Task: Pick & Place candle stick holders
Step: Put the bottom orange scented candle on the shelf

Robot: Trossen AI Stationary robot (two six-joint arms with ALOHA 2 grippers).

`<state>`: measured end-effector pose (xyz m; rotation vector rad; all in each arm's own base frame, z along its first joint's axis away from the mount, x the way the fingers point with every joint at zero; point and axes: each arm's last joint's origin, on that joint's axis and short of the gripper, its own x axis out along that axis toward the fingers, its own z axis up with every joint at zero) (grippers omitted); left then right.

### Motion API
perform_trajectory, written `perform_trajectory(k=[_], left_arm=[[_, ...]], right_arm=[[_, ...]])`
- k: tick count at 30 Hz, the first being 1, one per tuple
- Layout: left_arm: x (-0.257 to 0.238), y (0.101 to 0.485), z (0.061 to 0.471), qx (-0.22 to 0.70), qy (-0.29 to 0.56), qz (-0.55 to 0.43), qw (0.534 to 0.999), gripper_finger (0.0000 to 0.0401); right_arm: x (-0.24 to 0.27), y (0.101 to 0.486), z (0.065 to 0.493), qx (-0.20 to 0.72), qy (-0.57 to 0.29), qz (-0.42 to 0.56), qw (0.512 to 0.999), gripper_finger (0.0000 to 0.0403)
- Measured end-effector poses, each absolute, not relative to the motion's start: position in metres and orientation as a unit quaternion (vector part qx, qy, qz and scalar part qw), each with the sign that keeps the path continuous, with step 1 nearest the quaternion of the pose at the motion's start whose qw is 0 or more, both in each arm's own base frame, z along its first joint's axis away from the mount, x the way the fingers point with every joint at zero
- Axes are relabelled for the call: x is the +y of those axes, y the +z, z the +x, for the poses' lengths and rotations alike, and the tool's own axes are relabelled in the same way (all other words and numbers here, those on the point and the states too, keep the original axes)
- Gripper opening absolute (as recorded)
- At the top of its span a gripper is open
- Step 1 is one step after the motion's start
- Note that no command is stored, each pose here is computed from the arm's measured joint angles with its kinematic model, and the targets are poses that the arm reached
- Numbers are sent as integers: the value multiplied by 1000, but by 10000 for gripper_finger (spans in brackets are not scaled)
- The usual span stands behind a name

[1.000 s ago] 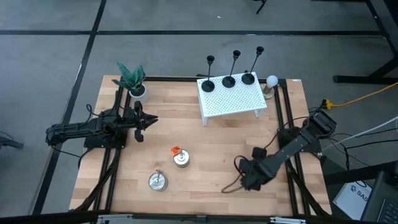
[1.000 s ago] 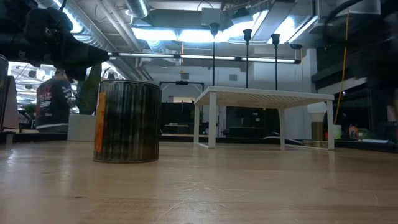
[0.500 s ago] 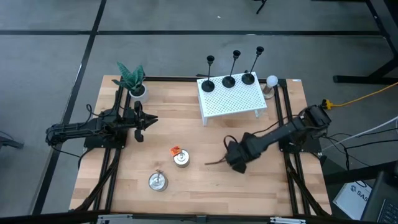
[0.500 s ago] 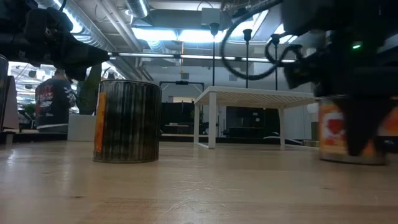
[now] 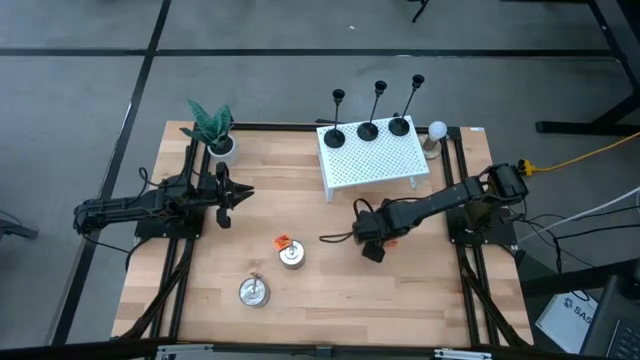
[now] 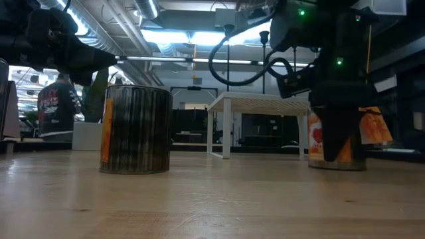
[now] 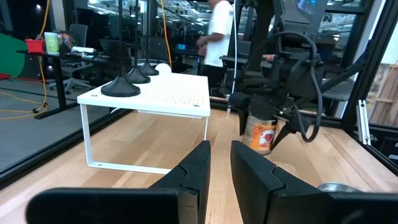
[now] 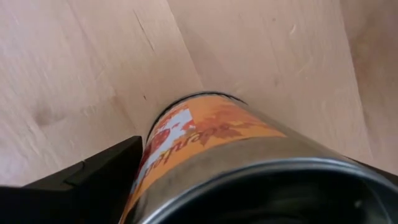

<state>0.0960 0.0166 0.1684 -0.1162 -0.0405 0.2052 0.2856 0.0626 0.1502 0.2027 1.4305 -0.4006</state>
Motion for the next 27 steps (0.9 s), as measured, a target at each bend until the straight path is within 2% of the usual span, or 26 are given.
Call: perform_trajectory(k=[27], left_arm=[[17,168,96,-20,102,-58,993,59]], right_arm=[[62,150,290,644,-143,65,749,399]])
